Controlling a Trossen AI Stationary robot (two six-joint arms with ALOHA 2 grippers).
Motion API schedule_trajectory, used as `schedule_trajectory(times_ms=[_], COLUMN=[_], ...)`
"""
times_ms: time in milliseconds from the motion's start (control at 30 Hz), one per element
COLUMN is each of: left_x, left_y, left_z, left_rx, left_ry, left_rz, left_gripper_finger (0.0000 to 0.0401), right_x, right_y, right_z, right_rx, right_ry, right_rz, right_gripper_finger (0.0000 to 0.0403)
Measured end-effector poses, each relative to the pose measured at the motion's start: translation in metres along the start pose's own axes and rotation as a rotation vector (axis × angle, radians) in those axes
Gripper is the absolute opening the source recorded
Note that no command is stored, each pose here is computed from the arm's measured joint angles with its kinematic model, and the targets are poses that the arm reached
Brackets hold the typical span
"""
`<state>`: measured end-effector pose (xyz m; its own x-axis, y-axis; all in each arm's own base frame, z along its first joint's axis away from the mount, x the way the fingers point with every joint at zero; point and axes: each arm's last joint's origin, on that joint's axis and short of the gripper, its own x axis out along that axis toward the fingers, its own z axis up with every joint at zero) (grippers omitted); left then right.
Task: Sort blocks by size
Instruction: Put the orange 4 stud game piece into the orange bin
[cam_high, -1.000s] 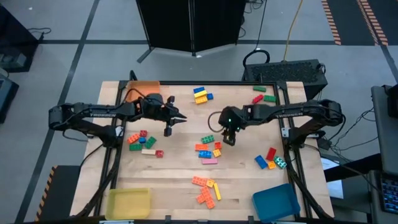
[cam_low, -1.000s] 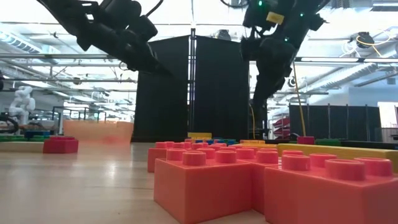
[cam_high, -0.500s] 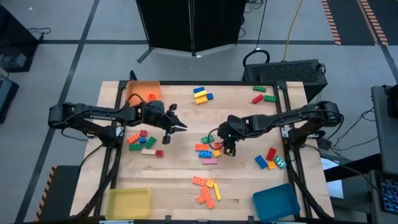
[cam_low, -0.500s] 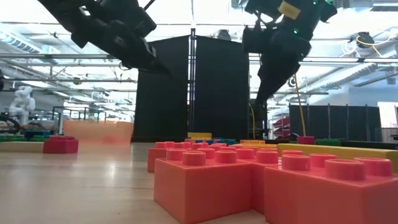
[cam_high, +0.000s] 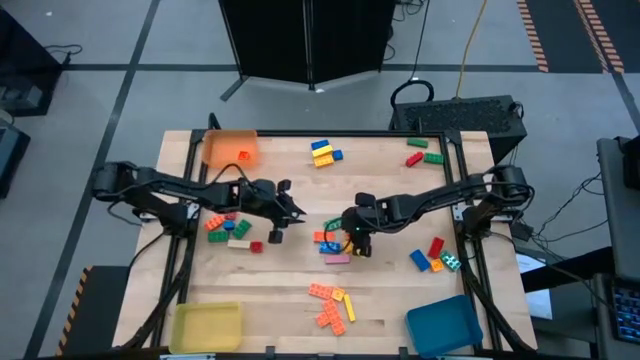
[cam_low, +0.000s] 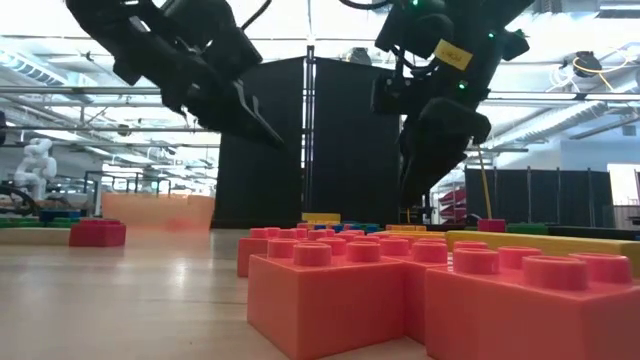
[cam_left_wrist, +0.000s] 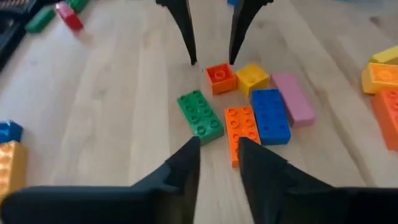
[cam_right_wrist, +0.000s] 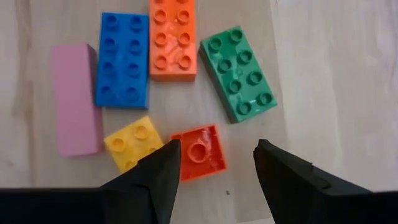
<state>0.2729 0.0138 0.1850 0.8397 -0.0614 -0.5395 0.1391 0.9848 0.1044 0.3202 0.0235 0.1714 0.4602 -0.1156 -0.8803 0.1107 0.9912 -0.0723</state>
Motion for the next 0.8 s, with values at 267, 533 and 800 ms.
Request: schedule_trajectory(times_ms=[267, 533, 800], left_x=[0.018, 0.029, 0.03], left_y=[-0.006, -0.007, -0.008], left_z=[-0.012, -0.021, -0.022], left_rx=[-0.002, -0.006, -0.006], left_ry=[0.061, 0.1, 0.103], left_rz=[-0.016, -0.025, -0.025], left_gripper_finger=[0.0214, 0.0223, 0.0223], right_x=[0.0, 0.0, 0.002], right_y=[0.0, -0.001, -0.002], right_z=[-0.001, -0.004, -0.015], right_rx=[-0.154, -0.214, -0.226], right_ry=[0.015, 0.041, 0.12], right_rz=[-0.003, 0.0, 0.0], right_gripper_finger=[0.0205, 0.0245, 0.0251])
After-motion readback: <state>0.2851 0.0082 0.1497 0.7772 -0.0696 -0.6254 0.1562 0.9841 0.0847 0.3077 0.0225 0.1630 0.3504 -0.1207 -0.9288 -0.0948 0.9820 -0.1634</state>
